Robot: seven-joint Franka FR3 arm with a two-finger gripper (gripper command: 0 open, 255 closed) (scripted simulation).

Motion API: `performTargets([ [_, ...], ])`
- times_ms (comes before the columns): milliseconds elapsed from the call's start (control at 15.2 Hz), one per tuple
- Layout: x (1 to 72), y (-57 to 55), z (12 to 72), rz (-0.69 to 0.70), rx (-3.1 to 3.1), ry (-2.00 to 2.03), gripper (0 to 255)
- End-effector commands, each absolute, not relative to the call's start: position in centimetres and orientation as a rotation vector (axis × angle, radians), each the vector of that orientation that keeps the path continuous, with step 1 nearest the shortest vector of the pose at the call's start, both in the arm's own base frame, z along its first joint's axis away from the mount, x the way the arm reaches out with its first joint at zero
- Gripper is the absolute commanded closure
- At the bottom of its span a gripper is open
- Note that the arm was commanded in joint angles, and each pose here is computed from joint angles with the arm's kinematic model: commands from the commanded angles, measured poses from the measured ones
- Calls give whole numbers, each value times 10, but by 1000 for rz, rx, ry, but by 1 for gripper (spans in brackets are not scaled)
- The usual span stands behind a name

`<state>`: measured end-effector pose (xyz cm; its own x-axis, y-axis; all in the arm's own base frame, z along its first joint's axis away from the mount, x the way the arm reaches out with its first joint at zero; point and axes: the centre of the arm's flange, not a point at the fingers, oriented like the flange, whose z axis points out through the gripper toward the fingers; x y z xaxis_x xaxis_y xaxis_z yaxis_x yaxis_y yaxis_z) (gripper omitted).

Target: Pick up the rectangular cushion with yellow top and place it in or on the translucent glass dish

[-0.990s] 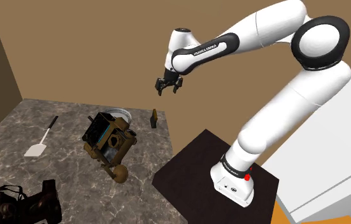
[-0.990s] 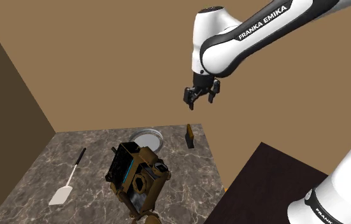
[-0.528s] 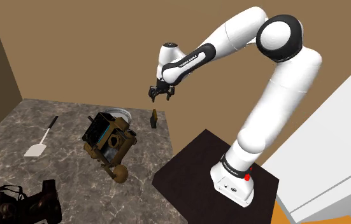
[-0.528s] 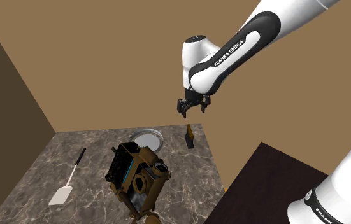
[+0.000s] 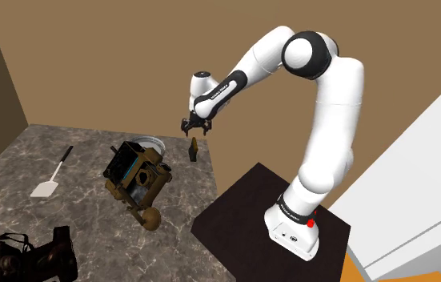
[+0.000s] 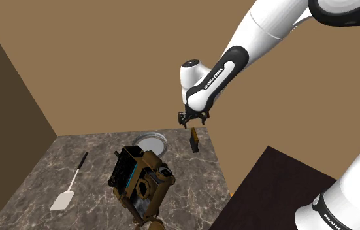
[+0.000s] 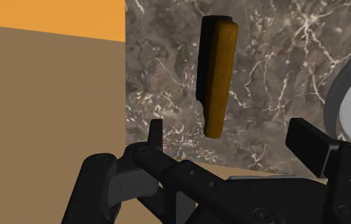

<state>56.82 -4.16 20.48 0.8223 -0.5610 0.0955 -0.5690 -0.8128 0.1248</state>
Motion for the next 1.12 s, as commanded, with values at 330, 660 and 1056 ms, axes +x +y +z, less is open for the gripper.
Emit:
performTargets([
  [330,572,-48,166,80,2850,-906,0],
  [660,572,-49,158,80,2850,-906,0],
  [1056,572,-49,158,80,2850,-906,255],
])
